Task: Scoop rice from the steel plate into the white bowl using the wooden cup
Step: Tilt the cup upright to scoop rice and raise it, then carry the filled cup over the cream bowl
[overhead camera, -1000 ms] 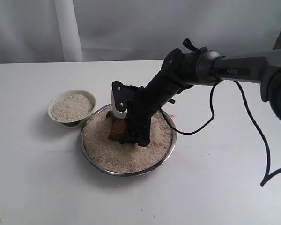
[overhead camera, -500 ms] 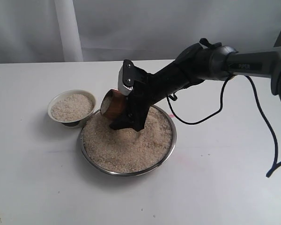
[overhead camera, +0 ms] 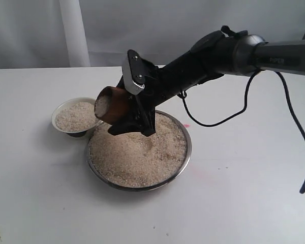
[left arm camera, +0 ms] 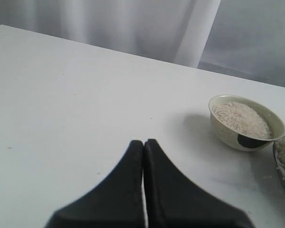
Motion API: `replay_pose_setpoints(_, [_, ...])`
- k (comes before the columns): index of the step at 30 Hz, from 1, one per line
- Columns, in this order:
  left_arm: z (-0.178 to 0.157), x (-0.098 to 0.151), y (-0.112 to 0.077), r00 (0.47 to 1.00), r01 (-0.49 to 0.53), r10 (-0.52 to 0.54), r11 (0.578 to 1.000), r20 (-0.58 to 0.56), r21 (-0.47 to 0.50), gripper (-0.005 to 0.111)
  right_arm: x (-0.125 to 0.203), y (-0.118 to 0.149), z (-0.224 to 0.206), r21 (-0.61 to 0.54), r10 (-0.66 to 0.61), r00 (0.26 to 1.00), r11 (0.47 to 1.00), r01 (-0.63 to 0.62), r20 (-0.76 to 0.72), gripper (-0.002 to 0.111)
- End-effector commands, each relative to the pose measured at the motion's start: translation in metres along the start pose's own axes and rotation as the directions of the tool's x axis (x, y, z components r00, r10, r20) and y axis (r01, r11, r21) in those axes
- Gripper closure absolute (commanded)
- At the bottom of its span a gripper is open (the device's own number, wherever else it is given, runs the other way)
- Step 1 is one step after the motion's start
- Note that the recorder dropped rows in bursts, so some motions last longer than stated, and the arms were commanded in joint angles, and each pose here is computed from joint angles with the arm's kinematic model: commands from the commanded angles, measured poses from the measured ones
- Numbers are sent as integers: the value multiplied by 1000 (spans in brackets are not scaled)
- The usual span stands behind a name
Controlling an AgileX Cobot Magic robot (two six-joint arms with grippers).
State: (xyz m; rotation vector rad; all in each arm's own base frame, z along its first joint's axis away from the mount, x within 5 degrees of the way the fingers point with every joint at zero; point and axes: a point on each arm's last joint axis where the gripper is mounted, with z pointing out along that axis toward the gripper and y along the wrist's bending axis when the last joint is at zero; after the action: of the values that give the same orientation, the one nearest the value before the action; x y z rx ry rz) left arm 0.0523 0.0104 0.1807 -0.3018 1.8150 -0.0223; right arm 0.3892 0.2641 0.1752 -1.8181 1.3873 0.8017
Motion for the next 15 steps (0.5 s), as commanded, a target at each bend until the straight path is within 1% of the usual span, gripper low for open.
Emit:
replay_pose_setpoints(1, [0,-1,-1,1000,5,-5,1000,5,11,107,-24,0,0,51,-8,1000,999,7,21,108])
replay_pose_setpoints(6, [0,-1,-1,1000,7,-7,1000,5,11,107,-43,-7,8,147,13,1000,989,-13,-4,108])
replay_pose_setpoints(8, [0,-1,-1,1000,7,-7,1000,5,11,107,-52,-10,13,203,15,1000,979,-10,-24,108])
replay_pose_setpoints(15, [0,-1,-1,1000,7,-7,1000,5,11,107,-91,-17,30,376,-32,994,924,70,-105,108])
